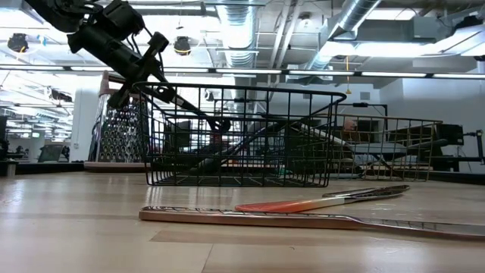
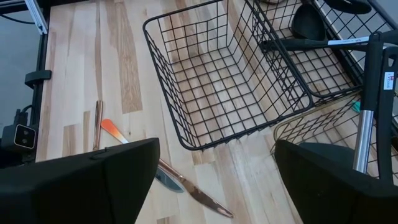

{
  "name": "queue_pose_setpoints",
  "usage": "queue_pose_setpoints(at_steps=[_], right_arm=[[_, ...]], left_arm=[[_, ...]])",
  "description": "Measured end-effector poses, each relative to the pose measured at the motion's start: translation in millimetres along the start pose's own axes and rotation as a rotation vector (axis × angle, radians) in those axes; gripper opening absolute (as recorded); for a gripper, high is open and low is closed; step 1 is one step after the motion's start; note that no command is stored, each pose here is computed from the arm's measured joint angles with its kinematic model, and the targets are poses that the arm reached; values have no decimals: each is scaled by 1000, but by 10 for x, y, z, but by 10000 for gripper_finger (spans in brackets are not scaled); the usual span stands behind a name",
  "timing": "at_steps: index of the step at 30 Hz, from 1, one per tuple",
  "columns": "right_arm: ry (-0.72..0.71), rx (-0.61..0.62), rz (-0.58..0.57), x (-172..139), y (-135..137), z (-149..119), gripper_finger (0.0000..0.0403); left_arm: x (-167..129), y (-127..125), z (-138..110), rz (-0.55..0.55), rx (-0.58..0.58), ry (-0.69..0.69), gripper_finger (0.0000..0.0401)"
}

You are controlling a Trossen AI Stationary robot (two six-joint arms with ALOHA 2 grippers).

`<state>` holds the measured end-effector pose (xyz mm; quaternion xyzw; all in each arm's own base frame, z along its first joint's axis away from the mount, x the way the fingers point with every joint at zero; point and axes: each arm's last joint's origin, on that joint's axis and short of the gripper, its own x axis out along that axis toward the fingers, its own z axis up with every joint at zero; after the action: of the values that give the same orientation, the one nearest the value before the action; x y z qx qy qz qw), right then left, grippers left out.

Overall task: Pick & Place Kitchen Items
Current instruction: Put the slotted serving spoon into the top left wire basket

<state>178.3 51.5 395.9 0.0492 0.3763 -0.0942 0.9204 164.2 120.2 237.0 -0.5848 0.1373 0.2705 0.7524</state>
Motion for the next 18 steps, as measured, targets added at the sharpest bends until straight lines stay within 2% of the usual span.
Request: queue_pose_setpoints(at_steps=[18], right_arm=[[-16,6,7,0,7,16,317]], left_arm=[[40,18,-4,6,-7,29,70]])
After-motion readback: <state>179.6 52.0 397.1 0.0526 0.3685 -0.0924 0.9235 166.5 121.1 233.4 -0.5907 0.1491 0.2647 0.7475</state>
